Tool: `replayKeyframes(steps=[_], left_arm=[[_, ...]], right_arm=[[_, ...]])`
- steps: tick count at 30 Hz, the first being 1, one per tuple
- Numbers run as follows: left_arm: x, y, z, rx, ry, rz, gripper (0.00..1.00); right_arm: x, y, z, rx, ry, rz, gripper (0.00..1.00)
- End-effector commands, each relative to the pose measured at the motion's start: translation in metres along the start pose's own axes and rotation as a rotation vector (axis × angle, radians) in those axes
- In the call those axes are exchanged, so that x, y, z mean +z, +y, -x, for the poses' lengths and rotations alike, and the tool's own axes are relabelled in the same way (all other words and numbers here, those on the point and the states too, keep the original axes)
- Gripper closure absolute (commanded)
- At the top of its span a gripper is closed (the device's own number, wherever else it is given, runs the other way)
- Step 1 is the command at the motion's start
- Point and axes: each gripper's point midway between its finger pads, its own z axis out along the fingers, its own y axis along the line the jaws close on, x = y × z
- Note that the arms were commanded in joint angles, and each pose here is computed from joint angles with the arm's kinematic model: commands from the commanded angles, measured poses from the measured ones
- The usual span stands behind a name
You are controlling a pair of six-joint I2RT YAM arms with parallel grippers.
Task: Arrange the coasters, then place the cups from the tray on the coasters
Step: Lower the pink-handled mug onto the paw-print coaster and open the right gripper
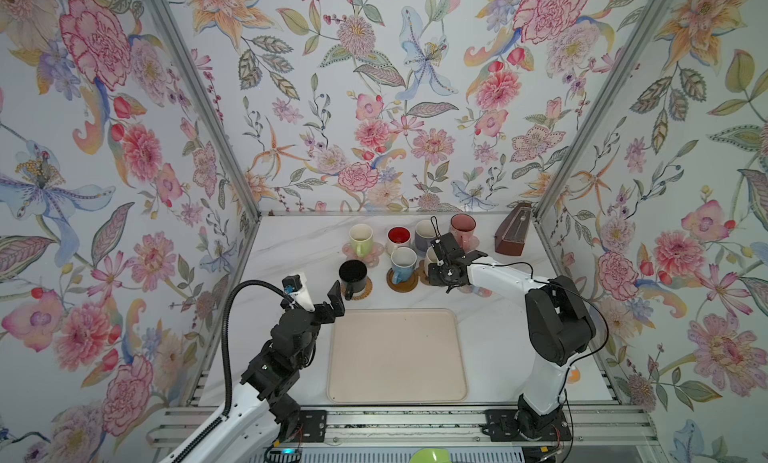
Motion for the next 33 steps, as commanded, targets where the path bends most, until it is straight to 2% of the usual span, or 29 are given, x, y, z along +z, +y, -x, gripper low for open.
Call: replayKeyframes(steps=[1, 7, 20, 24, 28, 33], left_arm=[[-0.001, 0.004, 0.004, -0.011, -0.008, 0.016, 0.01], [-0.002, 0.005, 0.004, -0.011, -0.009, 0.016, 0.01], [-0.002, 0.005, 0.004, -0.012, -0.009, 0.016, 0.01], [-0.002, 0.005, 0.004, -0.012, -0.009, 0.016, 0.01], [-0.002, 0.006, 0.005, -0.012, -0.011, 0.018, 0.01], [-0.002, 0.006, 0.006, -0.012, -0.015, 0.02, 0.01]], right_arm=[[-0.003, 0.01, 0.021, 0.01, -0.066, 0.022, 1.0], [-0.002, 0.009, 0.019, 0.01, -0.062, 0.015, 0.98], [-0.002, 0.007, 0.018, 0.009, -0.059, 0.005, 0.85], [-0.006, 0.008, 0.021, 0.01, -0.068, 0.008, 0.76], [-0.016, 0.007, 0.026, 0.01, -0.092, 0.01, 0.58], [-0.039, 0.006, 0.038, 0.015, -0.152, 0.008, 0.46]])
